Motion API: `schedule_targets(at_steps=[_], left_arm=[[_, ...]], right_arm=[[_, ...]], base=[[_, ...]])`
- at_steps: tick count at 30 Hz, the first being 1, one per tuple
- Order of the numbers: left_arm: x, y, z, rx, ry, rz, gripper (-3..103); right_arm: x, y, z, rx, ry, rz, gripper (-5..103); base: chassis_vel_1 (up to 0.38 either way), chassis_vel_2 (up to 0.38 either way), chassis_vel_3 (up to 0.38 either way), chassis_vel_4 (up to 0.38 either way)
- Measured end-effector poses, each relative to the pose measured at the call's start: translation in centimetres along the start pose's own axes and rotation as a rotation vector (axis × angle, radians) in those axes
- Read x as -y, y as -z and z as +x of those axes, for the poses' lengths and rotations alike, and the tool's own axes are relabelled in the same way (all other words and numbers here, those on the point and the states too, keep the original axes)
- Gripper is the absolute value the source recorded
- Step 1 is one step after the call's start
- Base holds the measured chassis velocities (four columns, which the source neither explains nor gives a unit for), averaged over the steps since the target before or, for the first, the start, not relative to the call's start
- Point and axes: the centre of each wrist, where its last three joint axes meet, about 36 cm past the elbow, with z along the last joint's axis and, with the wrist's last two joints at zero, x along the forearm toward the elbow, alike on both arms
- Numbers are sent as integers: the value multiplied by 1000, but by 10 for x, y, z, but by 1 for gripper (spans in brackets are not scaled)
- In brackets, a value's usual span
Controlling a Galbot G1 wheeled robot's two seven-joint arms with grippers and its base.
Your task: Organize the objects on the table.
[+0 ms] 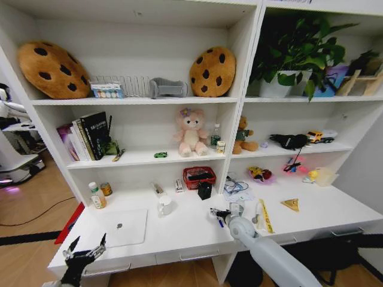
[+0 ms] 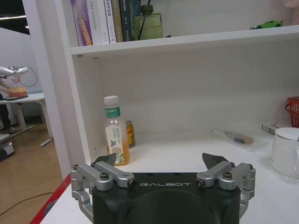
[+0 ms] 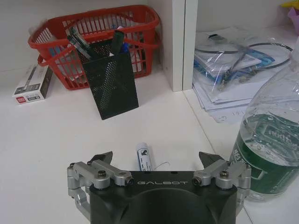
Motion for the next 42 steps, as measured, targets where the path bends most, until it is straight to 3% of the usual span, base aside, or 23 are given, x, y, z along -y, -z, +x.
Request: schedule_targets(at_steps=[9, 21, 22, 23, 25, 28, 30, 33, 34, 36, 38, 42], left_arm=[[-2, 0, -2, 1, -1, -3, 100], [-7, 0, -4, 8, 7, -2, 100], [-8, 0, -4, 7, 8, -1, 100], [-8, 0, -4, 7, 8, -1, 100], [-8, 0, -4, 6, 10, 0, 100], [-9, 0, -4, 6, 11, 0, 100], [-10, 0, -3, 6, 14, 2, 100], [-11, -1, -3, 6, 17, 2, 100], [-11, -1, -3, 6, 17, 2, 100], [-11, -1, -3, 5, 17, 2, 100], [-11, -1, -3, 6, 18, 3, 100], [-10, -1, -4, 8, 17, 4, 100]], right_arm=[[1, -4, -22, -17, -16, 12, 100], [-8, -9, -37, -28, -12, 80, 103], [-9, -9, -37, -31, -9, 85, 94], [-9, -9, -37, -31, -9, 85, 94], [-8, -10, -37, -34, -5, 93, 84], [-9, -11, -36, -36, -4, 95, 84], [-8, -14, -36, -41, -5, 94, 68], [-9, -16, -35, -44, -5, 93, 62], [-9, -17, -35, -45, -4, 93, 51], [-9, -17, -35, -45, -4, 93, 51], [-9, -17, -34, -45, -4, 92, 41], [-8, -17, -34, -45, -6, 94, 30]], base=[[0, 0, 0, 0], [0, 0, 0, 0], [0, 0, 0, 0], [0, 0, 0, 0], [0, 0, 0, 0], [0, 0, 0, 0], [0, 0, 0, 0], [0, 0, 0, 0], [0, 0, 0, 0], [0, 0, 0, 0], [0, 0, 0, 0], [0, 0, 0, 0]])
